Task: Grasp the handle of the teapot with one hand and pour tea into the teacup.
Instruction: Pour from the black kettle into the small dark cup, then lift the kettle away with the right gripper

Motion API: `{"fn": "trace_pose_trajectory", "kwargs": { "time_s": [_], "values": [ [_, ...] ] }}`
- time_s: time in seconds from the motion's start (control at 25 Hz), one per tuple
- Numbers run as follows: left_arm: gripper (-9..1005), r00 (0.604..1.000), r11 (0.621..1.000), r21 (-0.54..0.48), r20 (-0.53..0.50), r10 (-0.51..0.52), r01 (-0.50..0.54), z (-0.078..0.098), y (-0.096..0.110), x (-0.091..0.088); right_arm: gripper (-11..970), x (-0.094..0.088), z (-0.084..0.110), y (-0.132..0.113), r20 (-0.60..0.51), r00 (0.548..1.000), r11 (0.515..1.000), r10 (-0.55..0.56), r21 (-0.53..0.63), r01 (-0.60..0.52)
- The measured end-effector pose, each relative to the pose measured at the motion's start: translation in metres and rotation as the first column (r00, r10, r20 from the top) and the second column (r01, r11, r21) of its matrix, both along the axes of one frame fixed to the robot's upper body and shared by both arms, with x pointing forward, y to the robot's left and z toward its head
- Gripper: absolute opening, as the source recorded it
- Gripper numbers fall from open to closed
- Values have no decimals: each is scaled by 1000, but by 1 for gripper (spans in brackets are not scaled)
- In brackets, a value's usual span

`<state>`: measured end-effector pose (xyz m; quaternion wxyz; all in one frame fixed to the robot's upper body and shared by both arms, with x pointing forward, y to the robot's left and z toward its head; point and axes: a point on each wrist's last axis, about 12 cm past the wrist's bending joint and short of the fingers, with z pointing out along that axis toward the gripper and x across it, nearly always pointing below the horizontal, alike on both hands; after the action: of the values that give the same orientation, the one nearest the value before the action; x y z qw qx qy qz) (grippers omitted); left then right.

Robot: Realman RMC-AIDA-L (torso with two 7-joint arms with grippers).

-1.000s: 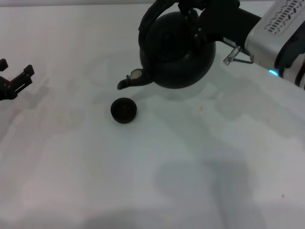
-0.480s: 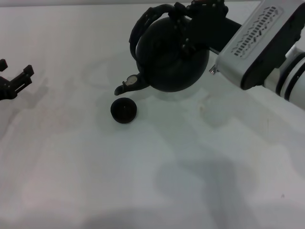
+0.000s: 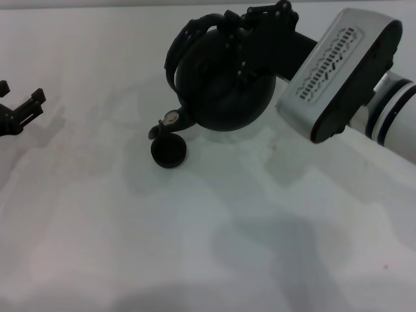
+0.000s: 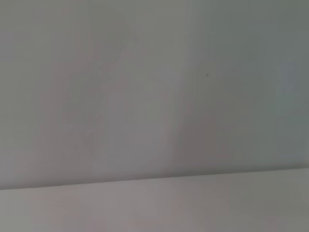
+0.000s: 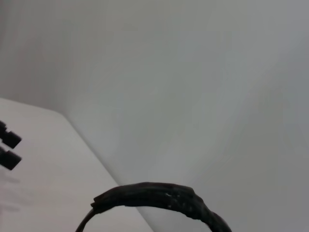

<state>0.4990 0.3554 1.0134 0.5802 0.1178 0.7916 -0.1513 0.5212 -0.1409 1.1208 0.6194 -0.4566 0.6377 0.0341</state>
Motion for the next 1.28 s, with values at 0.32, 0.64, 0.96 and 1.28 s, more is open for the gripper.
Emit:
{"fn": "trace_pose_trajectory", "kwargs": {
  "time_s": [0.32,0.64,0.96,1.28],
  "values": [
    [796,1000,1000,0,1,-1,1,0,0,1,113,-2,-3,2,30,999,999,19,-52,-17],
    [796,1000,1000,0,1,-1,1,0,0,1,111,-1,-4,1,51,999,996,17,-85,-13],
    [796,1000,1000,0,1,-3,3,0,-1,1,110,0,-5,-1,75,997,993,12,-120,-3],
    [797,1000,1000,0,1,-3,3,0,-1,1,108,1,-9,-2,81,997,989,14,-147,-2]
  ]
}}
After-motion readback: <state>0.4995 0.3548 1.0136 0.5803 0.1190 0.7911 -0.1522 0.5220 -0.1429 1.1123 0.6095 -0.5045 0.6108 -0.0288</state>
